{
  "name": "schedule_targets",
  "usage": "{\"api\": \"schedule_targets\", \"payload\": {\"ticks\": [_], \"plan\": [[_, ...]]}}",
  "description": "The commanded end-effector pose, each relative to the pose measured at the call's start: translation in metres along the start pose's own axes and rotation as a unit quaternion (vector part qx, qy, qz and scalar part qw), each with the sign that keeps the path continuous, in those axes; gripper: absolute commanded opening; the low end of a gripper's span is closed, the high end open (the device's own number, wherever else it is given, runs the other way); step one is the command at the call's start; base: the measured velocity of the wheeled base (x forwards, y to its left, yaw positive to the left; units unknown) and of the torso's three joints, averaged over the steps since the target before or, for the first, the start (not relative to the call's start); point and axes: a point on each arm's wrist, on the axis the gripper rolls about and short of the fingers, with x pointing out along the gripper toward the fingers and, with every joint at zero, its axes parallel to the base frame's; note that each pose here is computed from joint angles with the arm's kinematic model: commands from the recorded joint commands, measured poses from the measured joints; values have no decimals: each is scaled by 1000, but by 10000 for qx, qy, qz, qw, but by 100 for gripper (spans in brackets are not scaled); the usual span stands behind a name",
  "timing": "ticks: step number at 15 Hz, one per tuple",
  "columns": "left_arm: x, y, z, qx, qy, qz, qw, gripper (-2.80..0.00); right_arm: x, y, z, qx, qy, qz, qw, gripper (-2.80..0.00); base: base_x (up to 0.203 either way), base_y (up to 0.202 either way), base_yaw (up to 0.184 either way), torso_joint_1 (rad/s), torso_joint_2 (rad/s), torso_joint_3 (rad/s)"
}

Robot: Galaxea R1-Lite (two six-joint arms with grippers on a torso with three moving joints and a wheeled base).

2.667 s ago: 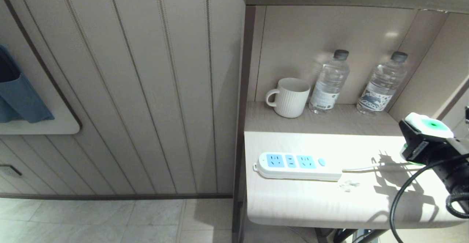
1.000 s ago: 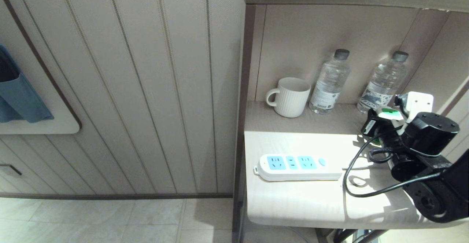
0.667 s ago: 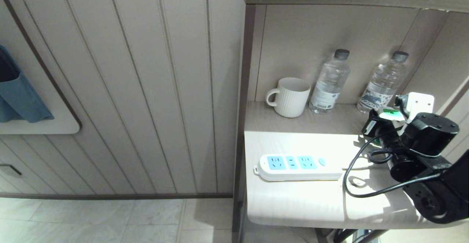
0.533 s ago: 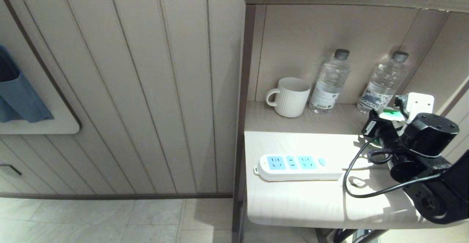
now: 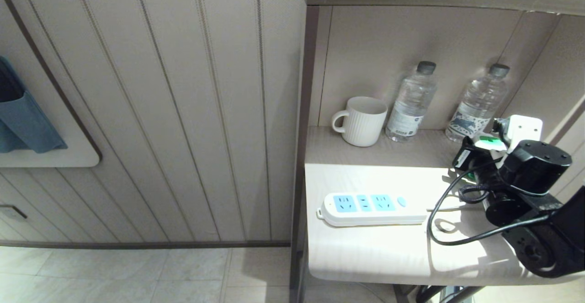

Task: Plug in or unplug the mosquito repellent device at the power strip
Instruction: Place the mosquito repellent liquid on the table

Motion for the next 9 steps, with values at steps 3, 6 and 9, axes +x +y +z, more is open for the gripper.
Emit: {"api": "schedule_targets", "payload": {"ticks": [3, 6, 9], "plan": [[0, 0, 0, 2, 8, -1, 10000, -280, 1, -2, 6, 107, -229, -48, 9997, -280, 0, 0, 0, 0, 0, 0], [0, 0, 0, 2, 8, -1, 10000, -280, 0, -2, 7, 115, -242, -64, 9996, 0, 0, 0, 0, 0, 0, 0], [0, 0, 0, 2, 8, -1, 10000, -280, 0, -2, 7, 125, -245, -63, 9996, 0, 0, 0, 0, 0, 0, 0]]}}
